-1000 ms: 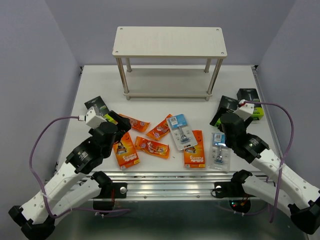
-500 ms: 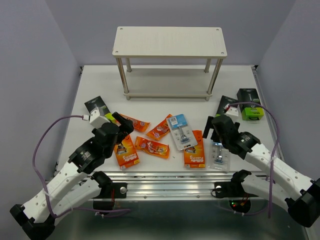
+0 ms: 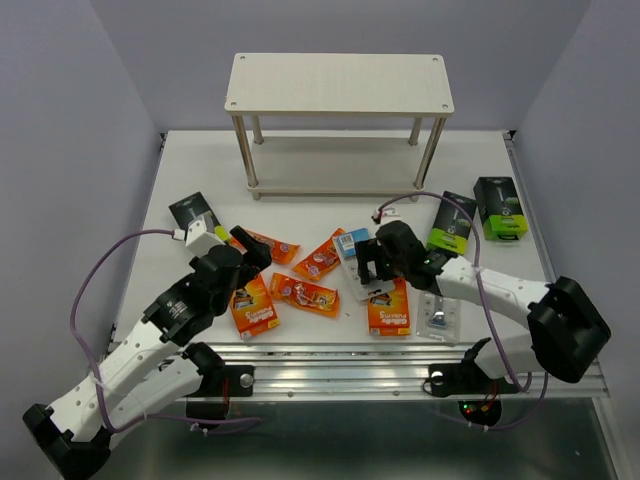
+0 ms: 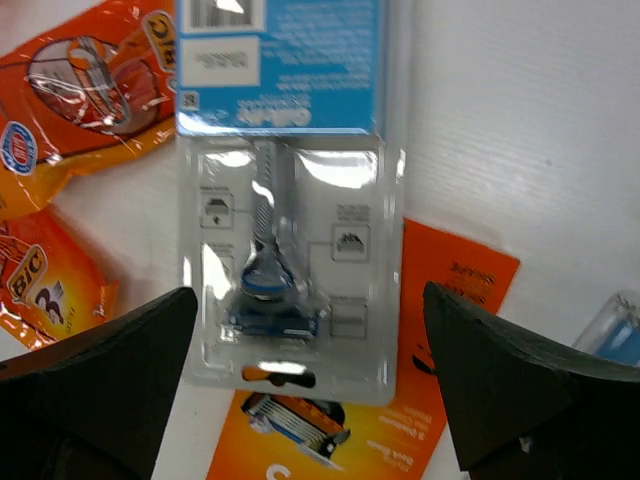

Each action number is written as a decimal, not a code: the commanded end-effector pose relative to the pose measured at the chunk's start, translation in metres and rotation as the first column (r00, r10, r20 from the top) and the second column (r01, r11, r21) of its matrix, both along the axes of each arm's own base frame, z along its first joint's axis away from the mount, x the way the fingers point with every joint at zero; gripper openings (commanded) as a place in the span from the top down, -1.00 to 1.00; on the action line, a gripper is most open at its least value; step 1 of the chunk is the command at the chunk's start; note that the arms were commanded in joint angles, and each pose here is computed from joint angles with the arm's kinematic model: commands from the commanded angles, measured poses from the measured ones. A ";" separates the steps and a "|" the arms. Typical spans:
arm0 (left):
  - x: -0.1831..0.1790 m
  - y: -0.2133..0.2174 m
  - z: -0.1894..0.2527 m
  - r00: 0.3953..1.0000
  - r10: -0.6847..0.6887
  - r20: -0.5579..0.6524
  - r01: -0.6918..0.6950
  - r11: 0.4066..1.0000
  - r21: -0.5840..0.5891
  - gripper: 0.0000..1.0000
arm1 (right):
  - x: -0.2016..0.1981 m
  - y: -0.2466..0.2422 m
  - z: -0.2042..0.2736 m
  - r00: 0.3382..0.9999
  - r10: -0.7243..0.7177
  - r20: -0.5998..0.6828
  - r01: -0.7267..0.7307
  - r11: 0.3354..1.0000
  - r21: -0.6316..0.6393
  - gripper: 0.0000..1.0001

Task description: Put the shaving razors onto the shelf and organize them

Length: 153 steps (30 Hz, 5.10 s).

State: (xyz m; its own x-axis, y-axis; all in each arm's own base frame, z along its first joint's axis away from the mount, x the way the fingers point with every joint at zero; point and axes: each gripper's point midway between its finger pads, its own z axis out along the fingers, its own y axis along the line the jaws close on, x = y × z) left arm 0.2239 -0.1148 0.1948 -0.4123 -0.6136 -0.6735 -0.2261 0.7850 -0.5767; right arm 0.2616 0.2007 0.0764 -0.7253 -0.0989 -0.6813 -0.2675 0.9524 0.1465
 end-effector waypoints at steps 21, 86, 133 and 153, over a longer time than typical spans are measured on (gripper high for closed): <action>0.003 0.008 -0.001 0.999 0.036 0.019 -0.036 0.999 0.010 -0.98 | 0.039 0.037 -0.016 0.989 0.116 0.094 -0.093 0.971 -0.221 0.34; 0.014 0.032 0.005 0.982 0.177 0.060 -0.179 0.983 0.032 -0.98 | 0.321 -0.003 0.054 0.625 -0.322 0.711 0.443 0.896 0.017 0.79; 0.021 0.029 0.011 0.983 0.168 0.079 -0.172 0.984 0.043 -0.98 | 0.317 -0.068 0.023 0.732 -0.233 0.640 0.426 0.890 -0.163 0.71; 0.025 0.028 0.011 0.983 0.163 0.081 -0.168 0.984 0.055 -0.98 | 0.319 -0.067 0.024 0.753 -0.187 0.630 0.386 0.902 -0.194 0.28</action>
